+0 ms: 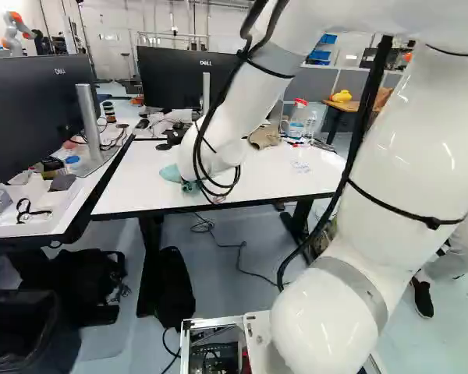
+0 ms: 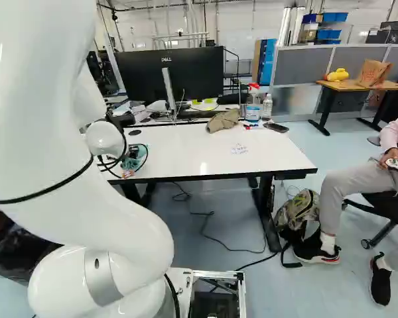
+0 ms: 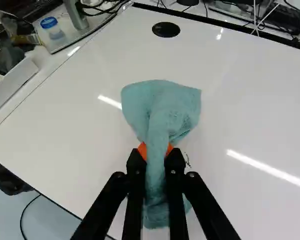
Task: Clean the table with the green towel
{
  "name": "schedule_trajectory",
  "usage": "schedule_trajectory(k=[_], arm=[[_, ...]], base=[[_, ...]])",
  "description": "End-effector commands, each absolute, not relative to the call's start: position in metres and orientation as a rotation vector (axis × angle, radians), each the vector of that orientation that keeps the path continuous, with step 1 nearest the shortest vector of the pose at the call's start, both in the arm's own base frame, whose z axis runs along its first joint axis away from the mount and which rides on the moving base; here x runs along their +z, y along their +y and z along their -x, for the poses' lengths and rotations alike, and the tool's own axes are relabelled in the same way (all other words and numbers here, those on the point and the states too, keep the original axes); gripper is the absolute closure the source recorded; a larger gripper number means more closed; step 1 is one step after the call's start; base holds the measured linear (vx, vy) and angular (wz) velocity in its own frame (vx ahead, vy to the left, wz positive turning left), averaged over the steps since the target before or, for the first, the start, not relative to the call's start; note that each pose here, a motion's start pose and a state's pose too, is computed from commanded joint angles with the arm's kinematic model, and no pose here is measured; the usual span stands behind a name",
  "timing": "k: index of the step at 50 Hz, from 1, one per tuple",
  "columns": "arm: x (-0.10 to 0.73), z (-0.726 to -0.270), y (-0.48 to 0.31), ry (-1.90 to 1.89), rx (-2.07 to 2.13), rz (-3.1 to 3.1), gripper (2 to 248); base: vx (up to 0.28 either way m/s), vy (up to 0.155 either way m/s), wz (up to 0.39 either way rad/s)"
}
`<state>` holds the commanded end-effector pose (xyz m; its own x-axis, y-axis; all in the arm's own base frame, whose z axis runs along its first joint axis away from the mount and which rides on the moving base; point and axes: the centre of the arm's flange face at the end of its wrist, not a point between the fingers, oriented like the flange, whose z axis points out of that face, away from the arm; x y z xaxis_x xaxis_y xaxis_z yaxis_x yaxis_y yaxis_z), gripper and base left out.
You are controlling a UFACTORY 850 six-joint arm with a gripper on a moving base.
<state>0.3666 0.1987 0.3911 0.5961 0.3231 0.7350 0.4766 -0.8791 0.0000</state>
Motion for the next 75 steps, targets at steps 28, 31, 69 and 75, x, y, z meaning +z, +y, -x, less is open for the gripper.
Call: schedule_trajectory(k=[28, 31, 69, 75], arm=[[0.407, -0.363, 0.158, -0.553, -1.222, 2.650, 200], [0.406, -0.362, 0.153, -0.540, -1.225, 2.656, 200], [0.405, -0.350, 0.095, -0.364, -1.265, 2.730, 200], [0.404, -0.349, 0.086, -0.333, -1.271, 2.742, 200]], base=[[0.000, 0.000, 0.000], [0.000, 0.000, 0.000], [0.000, 0.000, 0.000], [0.000, 0.000, 0.000]])
